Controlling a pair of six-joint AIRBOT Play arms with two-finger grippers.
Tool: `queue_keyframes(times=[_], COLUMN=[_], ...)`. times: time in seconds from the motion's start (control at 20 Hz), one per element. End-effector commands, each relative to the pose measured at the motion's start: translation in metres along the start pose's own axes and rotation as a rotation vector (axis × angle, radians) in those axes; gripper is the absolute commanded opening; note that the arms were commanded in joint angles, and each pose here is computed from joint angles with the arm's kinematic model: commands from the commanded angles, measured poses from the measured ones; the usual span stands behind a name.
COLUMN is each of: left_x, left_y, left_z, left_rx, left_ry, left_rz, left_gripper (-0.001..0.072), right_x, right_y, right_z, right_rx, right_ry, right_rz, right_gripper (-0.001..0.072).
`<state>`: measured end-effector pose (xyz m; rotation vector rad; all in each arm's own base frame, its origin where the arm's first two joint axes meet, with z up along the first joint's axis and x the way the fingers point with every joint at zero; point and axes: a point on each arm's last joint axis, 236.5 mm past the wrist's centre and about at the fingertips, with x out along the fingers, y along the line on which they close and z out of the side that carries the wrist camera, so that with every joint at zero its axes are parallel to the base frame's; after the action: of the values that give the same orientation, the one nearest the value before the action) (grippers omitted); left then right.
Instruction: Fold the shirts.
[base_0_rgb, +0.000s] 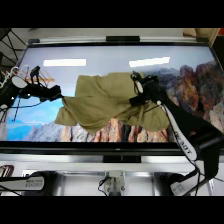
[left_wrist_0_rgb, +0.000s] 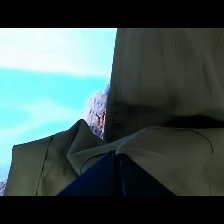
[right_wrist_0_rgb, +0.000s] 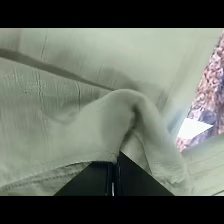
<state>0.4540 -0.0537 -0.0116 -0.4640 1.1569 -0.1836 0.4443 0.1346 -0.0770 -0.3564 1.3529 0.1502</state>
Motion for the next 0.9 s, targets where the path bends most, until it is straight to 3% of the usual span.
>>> queue_keyframes(times=[0.0, 0.15, 0.2, 0.25, 0.3, 0.55, 0.6, 0.7, 0.85], left_x=[0.000, -0.002, -0.006, -0.012, -0.020, -0.082, -0.090, -0.096, -0.079], left_y=[0.000, 0.004, 0.005, 0.004, 0.002, -0.027, -0.029, -0.034, -0.063], left_z=[0.000, 0.003, 0.008, 0.016, 0.025, 0.041, 0.030, -0.009, -0.090], left_rx=[0.047, 0.081, 0.100, 0.114, 0.119, 0.279, 0.312, 0.389, 0.545], left_ry=[0.000, -0.008, -0.021, -0.036, -0.053, -0.040, -0.008, 0.091, 0.168], left_rz=[0.000, 0.004, 0.005, 0.004, 0.000, 0.007, 0.034, 0.081, 0.038], left_gripper=[0.0062, 0.0073, 0.0138, 0.0435, 0.0683, 0.0698, 0.0644, 0.0637, 0.0638], right_x=[-0.001, -0.052, -0.077, -0.103, -0.131, -0.220, -0.226, -0.228, -0.229], right_y=[0.000, -0.003, -0.001, 0.002, 0.008, 0.045, 0.048, 0.054, 0.059], right_z=[0.003, -0.018, -0.030, -0.043, -0.057, -0.078, -0.075, -0.072, -0.055], right_rx=[0.132, -0.041, -0.088, -0.105, -0.102, 0.044, 0.064, 0.073, 0.090], right_ry=[-0.011, 0.067, 0.102, 0.133, 0.158, 0.072, 0.050, 0.038, -0.026], right_rz=[-0.002, 0.026, 0.054, 0.090, 0.138, 0.355, 0.371, 0.400, 0.426], right_gripper=[0.0069, 0.0069, 0.0069, 0.0069, 0.0069, 0.0069, 0.0069, 0.0069, 0.0069])
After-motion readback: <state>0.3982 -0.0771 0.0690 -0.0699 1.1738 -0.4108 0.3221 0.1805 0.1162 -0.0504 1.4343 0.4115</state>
